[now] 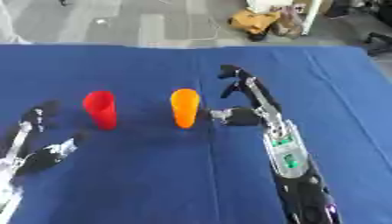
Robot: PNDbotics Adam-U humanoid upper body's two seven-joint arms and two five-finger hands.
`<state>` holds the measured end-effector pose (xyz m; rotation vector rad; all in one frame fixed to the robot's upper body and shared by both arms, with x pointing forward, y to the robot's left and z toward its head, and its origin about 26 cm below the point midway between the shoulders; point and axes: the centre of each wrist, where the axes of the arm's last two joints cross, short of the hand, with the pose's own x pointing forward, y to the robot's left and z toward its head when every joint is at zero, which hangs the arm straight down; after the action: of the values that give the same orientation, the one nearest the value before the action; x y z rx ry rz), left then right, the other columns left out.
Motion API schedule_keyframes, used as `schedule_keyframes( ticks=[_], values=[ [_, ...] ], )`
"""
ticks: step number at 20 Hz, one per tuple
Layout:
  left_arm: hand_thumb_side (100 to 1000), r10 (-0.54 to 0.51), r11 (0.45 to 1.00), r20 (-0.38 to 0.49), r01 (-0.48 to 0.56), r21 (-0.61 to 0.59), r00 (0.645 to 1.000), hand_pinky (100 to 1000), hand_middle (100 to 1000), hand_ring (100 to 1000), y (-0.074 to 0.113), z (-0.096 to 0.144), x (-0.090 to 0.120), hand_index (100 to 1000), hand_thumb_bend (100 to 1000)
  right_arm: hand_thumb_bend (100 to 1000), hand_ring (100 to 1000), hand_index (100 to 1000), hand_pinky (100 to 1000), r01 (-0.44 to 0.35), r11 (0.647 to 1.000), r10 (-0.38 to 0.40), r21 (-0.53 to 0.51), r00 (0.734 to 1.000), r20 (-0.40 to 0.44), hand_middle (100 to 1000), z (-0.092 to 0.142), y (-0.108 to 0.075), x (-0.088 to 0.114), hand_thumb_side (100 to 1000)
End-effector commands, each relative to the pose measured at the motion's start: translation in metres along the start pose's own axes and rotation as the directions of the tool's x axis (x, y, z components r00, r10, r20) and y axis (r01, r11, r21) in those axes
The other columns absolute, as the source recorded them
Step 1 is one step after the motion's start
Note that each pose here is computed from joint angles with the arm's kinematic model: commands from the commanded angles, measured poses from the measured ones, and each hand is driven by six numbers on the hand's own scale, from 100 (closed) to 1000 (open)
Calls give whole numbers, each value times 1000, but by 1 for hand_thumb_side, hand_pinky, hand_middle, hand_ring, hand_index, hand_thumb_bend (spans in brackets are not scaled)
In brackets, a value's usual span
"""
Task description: Pour the contents of one cup into another cup.
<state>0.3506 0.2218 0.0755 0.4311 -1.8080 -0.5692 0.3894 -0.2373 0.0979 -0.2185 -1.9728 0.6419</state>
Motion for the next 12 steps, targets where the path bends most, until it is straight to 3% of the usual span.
schedule_keyframes(
  ticks=[1, 12],
  values=[
    [521, -2, 1000, 5, 2, 22, 1000, 784, 846, 872, -3, -11, -1, 910, 737, 848, 536, 912, 769, -14, 1000, 14, -14, 1000, 15, 743, -2, -8, 4, 378],
    [521, -12, 999, -1, 12, 43, 1000, 781, 840, 867, -13, -42, -11, 911, 730, 842, 537, 912, 767, -10, 1000, 10, -13, 1000, 21, 743, -3, -6, 5, 387]
  ],
)
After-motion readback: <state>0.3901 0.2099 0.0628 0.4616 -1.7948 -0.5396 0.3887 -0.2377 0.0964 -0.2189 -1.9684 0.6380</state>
